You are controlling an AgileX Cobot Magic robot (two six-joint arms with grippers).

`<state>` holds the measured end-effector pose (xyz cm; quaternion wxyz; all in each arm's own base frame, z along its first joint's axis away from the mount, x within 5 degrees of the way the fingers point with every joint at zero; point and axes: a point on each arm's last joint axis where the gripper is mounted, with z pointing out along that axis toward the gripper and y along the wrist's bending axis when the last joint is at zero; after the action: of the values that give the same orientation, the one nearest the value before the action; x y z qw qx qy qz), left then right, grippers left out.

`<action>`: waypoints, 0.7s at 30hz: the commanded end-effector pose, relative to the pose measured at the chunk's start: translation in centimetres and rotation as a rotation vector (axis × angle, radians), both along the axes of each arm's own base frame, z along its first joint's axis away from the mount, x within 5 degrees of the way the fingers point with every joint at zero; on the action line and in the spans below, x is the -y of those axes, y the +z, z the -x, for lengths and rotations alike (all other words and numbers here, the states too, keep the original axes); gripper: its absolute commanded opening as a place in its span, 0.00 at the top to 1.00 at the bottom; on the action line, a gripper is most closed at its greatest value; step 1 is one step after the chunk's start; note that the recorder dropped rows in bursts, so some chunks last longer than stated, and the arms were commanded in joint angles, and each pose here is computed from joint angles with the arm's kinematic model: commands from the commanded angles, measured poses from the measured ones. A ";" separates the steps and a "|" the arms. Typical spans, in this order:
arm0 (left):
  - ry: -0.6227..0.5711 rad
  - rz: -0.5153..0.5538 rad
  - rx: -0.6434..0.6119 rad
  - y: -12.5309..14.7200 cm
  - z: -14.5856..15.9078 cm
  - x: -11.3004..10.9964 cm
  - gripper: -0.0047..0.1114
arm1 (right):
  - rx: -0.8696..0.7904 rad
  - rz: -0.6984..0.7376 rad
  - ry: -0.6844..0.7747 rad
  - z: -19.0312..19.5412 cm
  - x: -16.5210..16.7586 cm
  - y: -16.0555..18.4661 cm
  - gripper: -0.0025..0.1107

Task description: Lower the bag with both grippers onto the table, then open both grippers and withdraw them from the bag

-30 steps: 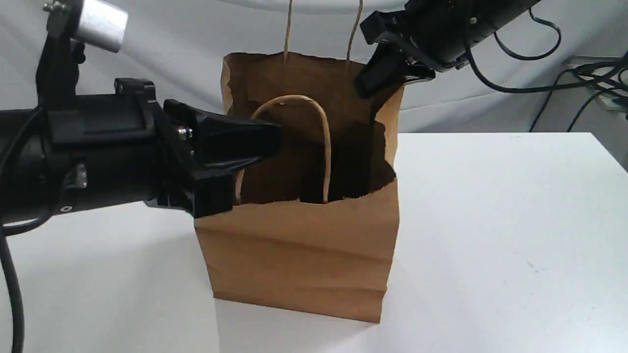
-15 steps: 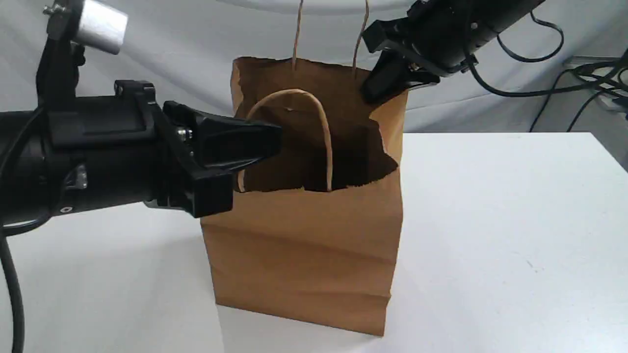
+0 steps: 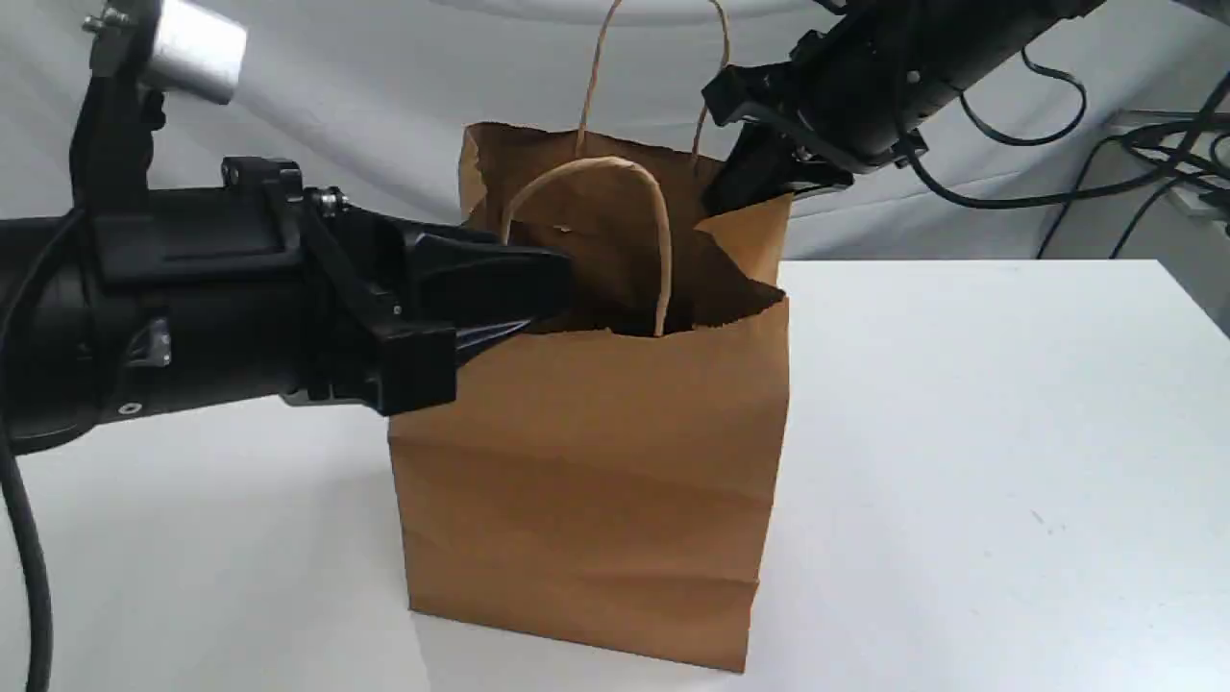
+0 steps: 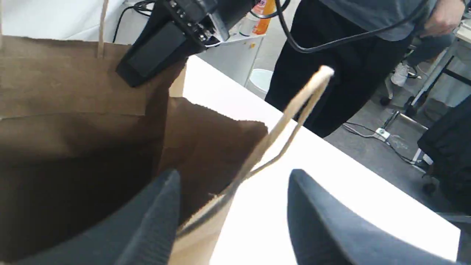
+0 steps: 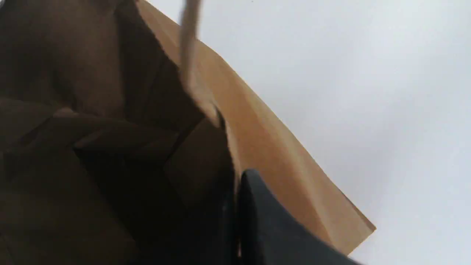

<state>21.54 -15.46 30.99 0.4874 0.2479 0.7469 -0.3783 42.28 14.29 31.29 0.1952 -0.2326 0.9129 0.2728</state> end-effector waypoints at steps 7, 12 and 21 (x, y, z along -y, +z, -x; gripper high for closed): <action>-0.038 0.043 -0.039 0.0 0.5 0.3 0.53 | 0.000 -0.002 0.001 -0.1 -0.1 -0.1 0.98; -0.047 0.073 0.010 1.5 1.6 -0.2 0.53 | 0.000 -0.002 0.001 -0.1 -0.1 -0.1 0.98; -0.031 0.043 0.101 4.7 5.5 -2.4 0.54 | 0.001 0.005 0.000 -0.1 -0.1 -0.1 0.98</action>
<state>16.95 -13.48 35.50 0.5293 0.2673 0.7041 -0.3908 42.31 14.32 31.21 0.1940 -0.2311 0.9132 0.2740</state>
